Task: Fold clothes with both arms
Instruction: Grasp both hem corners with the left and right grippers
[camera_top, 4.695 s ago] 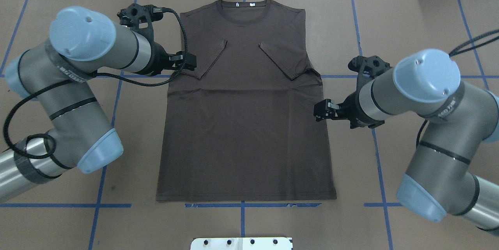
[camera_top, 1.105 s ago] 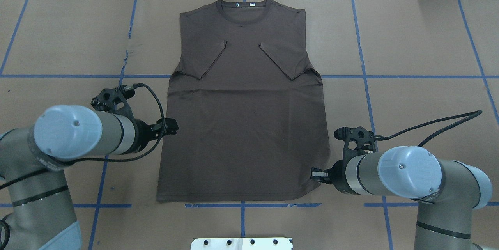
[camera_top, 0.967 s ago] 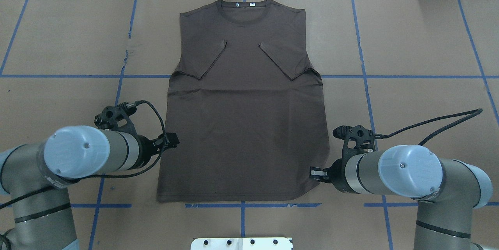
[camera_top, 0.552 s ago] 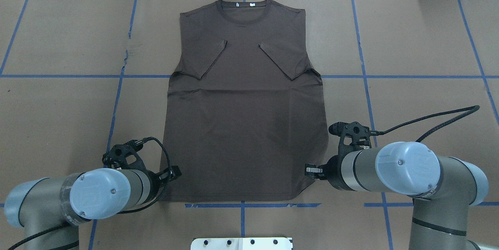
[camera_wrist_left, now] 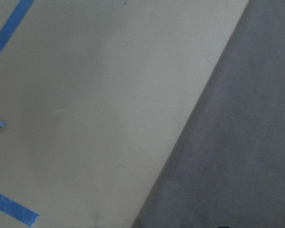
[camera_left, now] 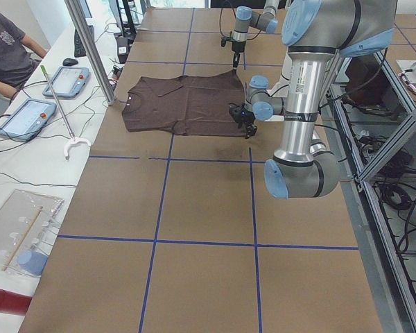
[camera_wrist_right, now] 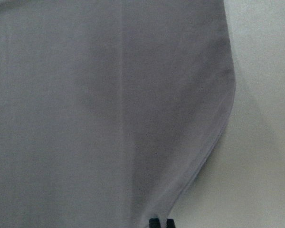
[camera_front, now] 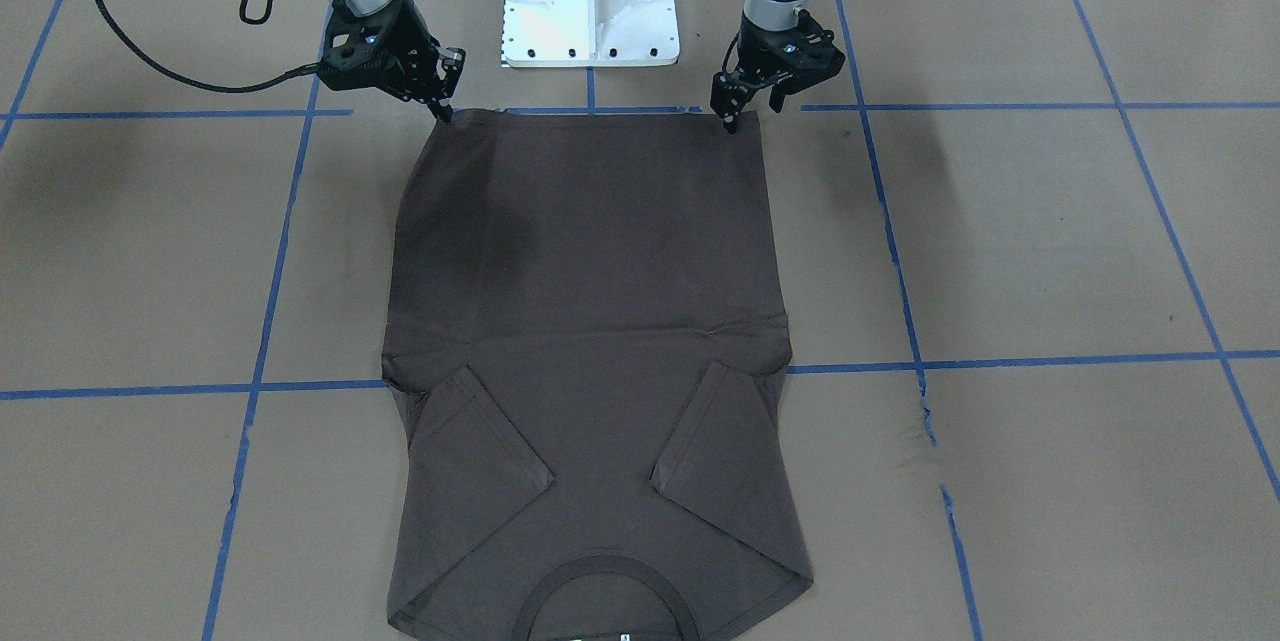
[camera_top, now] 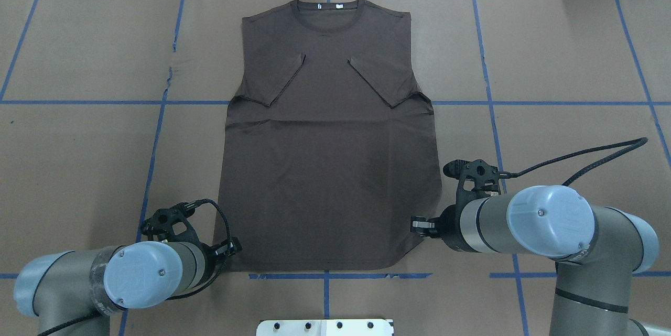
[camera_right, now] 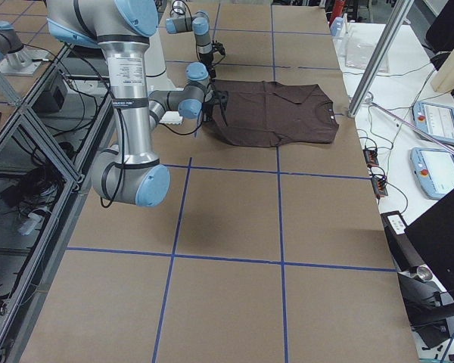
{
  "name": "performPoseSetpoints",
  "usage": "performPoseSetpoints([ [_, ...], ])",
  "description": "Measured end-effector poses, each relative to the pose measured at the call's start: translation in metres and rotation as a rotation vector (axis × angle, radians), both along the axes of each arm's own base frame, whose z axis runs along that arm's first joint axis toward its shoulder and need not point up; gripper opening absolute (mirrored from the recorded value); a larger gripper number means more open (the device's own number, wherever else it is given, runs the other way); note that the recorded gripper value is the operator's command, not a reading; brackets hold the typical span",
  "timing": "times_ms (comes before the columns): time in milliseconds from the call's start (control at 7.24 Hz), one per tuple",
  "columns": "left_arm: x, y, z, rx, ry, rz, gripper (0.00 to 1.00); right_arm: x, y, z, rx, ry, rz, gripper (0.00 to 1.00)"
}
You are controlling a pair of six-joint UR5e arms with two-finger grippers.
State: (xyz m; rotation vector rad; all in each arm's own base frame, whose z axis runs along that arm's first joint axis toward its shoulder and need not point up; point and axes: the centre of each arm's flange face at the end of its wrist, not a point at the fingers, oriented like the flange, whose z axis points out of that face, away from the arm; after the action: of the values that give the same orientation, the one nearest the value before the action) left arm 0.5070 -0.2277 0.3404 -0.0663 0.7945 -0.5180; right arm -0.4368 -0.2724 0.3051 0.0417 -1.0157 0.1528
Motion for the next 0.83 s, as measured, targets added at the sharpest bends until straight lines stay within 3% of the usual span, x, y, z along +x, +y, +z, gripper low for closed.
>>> performPoseSetpoints([
  [414, 0.0016, 0.0000, 0.0023, -0.003, -0.006, -0.001, 0.23, 0.0044, -0.0047, -0.0018, -0.004, -0.006, 0.003, 0.00],
  [690, 0.0024, 0.0000, 0.0019, -0.004, -0.005, -0.001, 0.00, 0.0083, -0.0075, -0.0036, -0.007, -0.011, 0.005, 0.00],
  [829, 0.0028, -0.0001, 0.0008, -0.005, -0.003, -0.002, 0.00, 0.0095, -0.0085, -0.0040, -0.009, -0.012, 0.006, 0.00],
])
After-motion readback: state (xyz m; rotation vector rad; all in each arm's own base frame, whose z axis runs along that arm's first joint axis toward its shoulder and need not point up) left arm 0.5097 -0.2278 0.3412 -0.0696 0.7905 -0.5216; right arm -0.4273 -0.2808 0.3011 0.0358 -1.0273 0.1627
